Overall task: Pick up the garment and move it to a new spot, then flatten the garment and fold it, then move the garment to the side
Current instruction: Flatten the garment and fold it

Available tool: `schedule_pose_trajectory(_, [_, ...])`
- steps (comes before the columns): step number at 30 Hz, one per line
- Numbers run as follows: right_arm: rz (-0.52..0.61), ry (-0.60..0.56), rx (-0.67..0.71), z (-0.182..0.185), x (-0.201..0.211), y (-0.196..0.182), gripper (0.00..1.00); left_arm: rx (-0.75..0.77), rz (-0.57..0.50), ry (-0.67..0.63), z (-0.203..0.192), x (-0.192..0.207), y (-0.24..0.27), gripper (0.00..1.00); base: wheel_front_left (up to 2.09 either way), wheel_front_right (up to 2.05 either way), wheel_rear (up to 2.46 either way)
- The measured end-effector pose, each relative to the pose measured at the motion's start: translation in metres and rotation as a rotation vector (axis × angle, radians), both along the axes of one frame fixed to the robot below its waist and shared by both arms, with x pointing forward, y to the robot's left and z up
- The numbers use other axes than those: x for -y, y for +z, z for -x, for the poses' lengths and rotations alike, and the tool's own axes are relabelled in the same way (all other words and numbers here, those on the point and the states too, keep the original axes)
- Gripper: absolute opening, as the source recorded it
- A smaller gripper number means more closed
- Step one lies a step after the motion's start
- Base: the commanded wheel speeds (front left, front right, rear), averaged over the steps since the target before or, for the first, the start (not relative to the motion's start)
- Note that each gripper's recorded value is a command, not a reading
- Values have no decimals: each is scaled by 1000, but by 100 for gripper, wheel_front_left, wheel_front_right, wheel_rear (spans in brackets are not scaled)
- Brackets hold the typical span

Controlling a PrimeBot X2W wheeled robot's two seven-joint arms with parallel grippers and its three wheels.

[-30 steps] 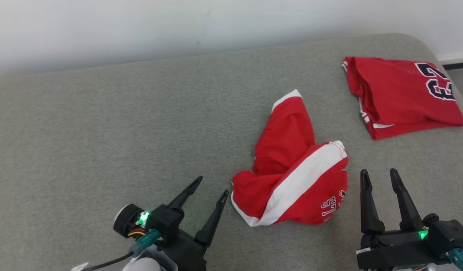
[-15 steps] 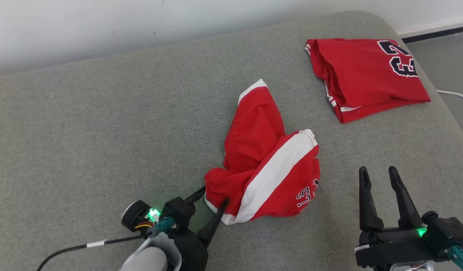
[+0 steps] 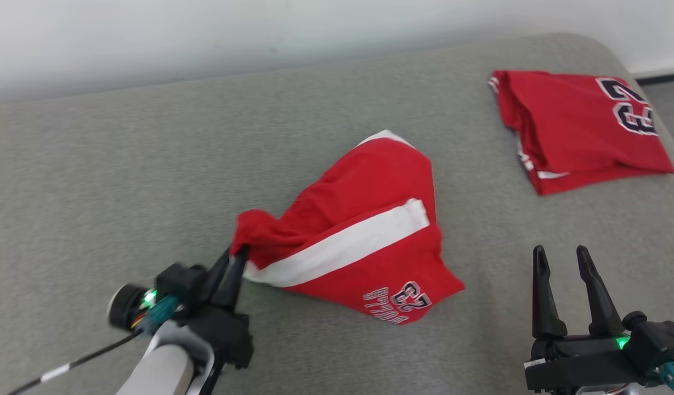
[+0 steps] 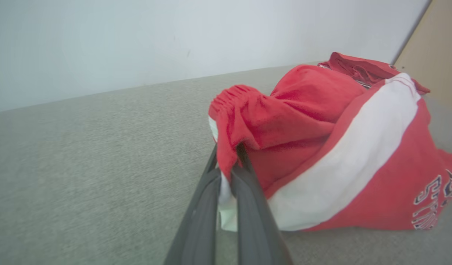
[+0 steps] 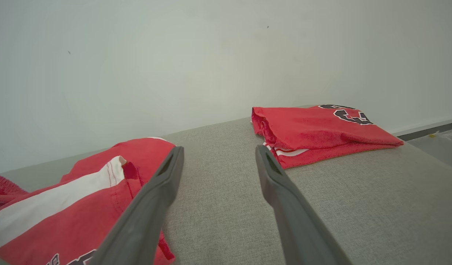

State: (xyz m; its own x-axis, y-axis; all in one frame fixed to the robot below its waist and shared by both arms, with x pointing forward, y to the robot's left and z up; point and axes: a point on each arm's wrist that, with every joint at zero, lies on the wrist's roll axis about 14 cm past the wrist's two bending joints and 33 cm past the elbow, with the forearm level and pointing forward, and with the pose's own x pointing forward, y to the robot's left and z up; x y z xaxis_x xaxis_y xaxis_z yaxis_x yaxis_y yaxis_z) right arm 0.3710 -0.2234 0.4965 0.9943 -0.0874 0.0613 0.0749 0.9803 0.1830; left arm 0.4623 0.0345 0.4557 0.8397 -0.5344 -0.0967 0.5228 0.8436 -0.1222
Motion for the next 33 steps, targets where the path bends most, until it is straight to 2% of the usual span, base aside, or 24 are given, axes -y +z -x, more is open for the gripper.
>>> schedule_pose_trajectory(4, [-4,37,7,-6,-11,1,100,-12,7,100,9,-32,-2,0,0,0,0])
schedule_pose_trajectory(9, [-7,93,17,-16,-27,3,100,-102,39,233,45,-66,-25,0,0,0,0])
schedule_pose_trajectory(13, [-7,129,28,-21,-38,6,100,-193,56,297,77,-78,-49,0,0,0,0])
schedule_pose_trajectory(14, [-7,137,31,-21,-41,7,100,-210,56,305,82,-79,-54,12,0,0,0])
schedule_pose_trajectory(15, [-6,143,32,-22,-42,8,100,-215,59,311,85,-80,-55,61,0,0,0])
schedule_pose_trajectory(16, [-5,148,35,-22,-44,9,100,-209,59,319,86,-82,-53,100,0,0,0])
schedule_pose_trajectory(25, [6,182,60,-23,-53,17,100,69,83,432,62,-121,27,100,0,0,0])
schedule_pose_trajectory(33, [13,218,60,-18,-61,19,100,238,73,533,76,-160,74,100,0,0,0])
